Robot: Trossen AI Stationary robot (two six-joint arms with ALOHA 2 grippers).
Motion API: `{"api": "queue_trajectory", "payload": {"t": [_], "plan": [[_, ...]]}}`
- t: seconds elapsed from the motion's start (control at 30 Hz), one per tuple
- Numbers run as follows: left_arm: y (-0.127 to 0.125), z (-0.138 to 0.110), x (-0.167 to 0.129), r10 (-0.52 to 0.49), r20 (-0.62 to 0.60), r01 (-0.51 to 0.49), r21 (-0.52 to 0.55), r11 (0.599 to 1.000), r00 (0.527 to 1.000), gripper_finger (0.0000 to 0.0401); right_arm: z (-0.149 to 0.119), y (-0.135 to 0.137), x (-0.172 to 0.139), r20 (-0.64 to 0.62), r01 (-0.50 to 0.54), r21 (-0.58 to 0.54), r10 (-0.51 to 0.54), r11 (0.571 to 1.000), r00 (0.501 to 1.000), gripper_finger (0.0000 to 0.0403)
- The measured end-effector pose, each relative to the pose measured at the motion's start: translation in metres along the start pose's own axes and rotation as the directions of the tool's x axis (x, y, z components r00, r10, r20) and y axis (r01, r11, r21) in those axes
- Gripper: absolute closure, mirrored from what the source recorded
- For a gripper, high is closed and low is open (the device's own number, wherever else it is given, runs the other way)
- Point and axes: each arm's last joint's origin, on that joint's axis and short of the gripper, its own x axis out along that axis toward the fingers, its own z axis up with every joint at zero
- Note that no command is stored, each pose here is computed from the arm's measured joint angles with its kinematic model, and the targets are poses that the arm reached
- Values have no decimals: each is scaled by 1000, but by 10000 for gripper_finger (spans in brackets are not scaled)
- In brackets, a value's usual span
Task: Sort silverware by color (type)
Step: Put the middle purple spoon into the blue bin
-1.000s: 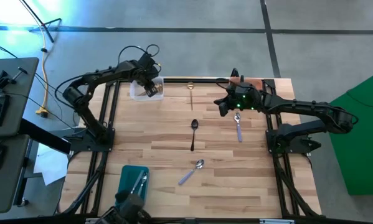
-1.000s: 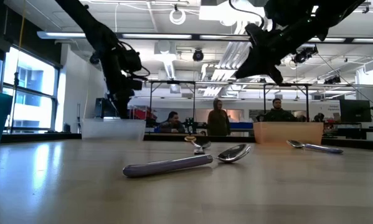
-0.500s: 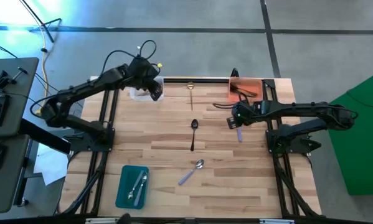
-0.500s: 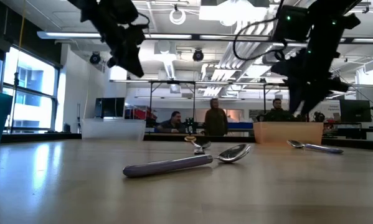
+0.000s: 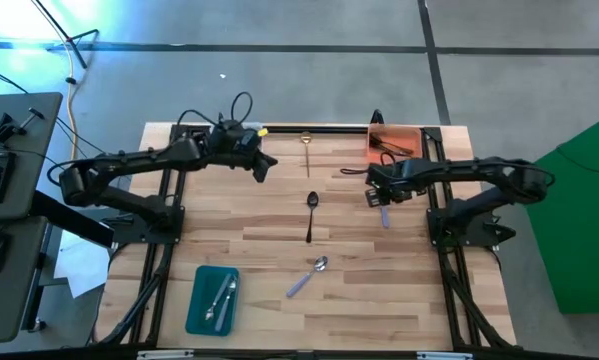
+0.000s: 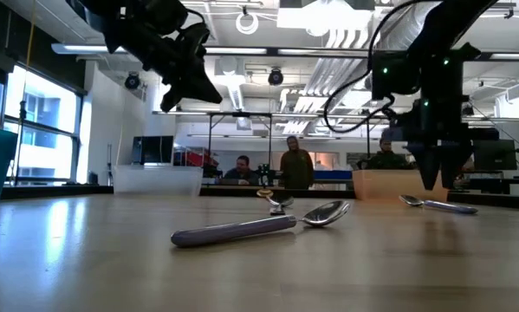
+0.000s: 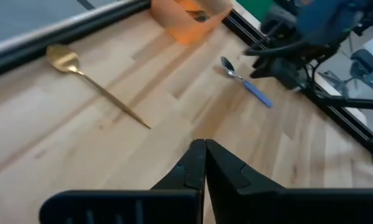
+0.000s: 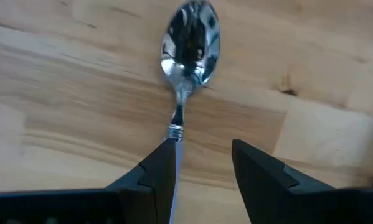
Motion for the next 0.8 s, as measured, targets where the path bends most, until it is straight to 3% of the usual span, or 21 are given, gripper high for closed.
{"api": "queue_trajectory", "payload": {"t": [0.3,0.6,0.8], "plan": [[-16,-12,6,-70,4,70,-5,998,998,401,10,15,30,-107,-44,-58,38,997,994,274],[-32,-10,6,-146,60,147,-6,989,987,400,15,16,35,-162,-122,-140,99,983,982,380],[-30,-10,7,-132,54,138,-121,983,990,400,21,14,18,-118,-250,-136,235,959,965,372]]}}
